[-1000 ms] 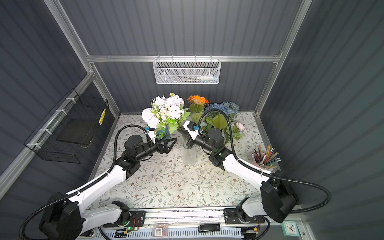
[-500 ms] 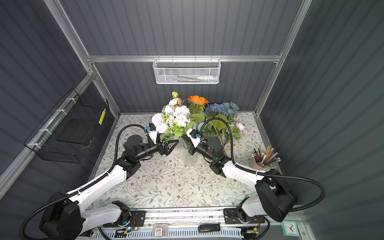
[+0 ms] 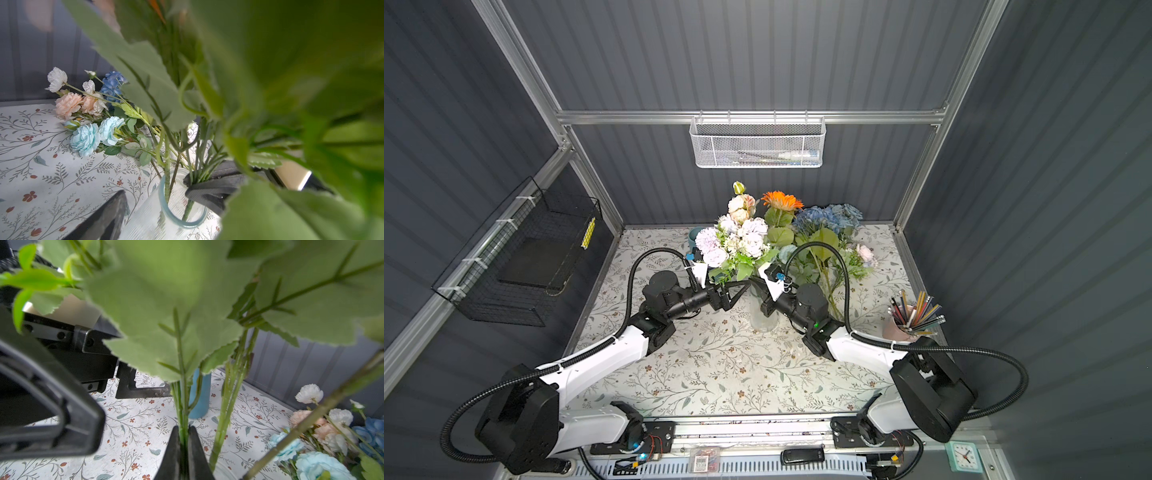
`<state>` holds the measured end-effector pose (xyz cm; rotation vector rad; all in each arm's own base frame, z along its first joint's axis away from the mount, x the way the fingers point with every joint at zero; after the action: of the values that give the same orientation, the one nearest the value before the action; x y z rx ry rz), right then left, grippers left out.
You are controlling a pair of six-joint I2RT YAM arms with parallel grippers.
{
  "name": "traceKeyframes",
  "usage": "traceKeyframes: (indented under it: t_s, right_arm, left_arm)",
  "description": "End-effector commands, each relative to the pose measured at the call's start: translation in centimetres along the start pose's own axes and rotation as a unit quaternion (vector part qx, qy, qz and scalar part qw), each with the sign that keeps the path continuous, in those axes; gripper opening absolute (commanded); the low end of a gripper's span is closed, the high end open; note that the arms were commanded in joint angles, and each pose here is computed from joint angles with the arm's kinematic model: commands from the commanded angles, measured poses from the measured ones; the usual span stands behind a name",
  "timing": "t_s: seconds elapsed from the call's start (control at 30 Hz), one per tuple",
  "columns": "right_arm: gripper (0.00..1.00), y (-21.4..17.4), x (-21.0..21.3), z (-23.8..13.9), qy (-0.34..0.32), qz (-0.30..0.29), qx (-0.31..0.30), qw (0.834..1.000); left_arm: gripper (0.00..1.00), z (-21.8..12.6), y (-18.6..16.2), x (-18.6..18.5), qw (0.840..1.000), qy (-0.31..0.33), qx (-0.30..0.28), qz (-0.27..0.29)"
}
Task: Arrange the flowers into the vase
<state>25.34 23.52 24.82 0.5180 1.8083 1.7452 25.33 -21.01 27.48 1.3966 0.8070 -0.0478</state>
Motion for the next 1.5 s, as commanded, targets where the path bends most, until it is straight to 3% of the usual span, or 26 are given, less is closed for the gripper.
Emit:
traceKeyframes:
  t_s: [0.0, 0.4, 0.67, 0.8, 1.3, 1.47]
  right_arm:
    - [0.07, -0.6, 0.1, -0.4, -0.016, 0.007, 0.013, 1.0]
    - [0.04, -1.8, 0.1, -0.8, -0.028, 0.018, 0.045, 0.998]
    - [0.2, -1.8, 0.2, -1.6, -0.034, 0.013, 0.049, 0.998]
    - [0.27, -1.4, 0.2, -1.8, -0.032, 0.008, 0.046, 0.998]
    - [0.3, 0.2, 0.7, -3.0, -0.012, 0.003, 0.044, 0.999]
    - [0.41, 1.3, 1.4, -3.1, 0.014, -0.01, 0.05, 0.999]
  left_arm:
    - [0.99, -0.3, -1.0, 0.4, 1.0, 0.013, -0.004, -0.002]
    - [0.99, -2.7, -6.4, 3.0, 0.989, 0.113, 0.088, -0.024]
    - [0.99, -3.8, -6.6, 4.3, 0.977, 0.204, 0.056, -0.026]
    - [0.99, -3.3, -6.0, 4.4, 0.976, 0.209, 0.056, -0.015]
    - [0.99, -2.4, -4.0, 3.8, 0.979, 0.198, 0.042, 0.007]
    - [0.99, -1.9, -2.9, 3.3, 0.981, 0.189, 0.044, 0.018]
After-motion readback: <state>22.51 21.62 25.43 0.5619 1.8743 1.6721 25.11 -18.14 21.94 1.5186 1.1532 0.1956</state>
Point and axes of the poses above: each gripper's point midway between its finger pads, its own z axis out along the fingers, its own x axis along the line the jaws close on, y = z × x, the point moved 9 cm from there along -z, back along the fingers, and after that the axes turned 4 degrees about -z, right-handed, at the moved point
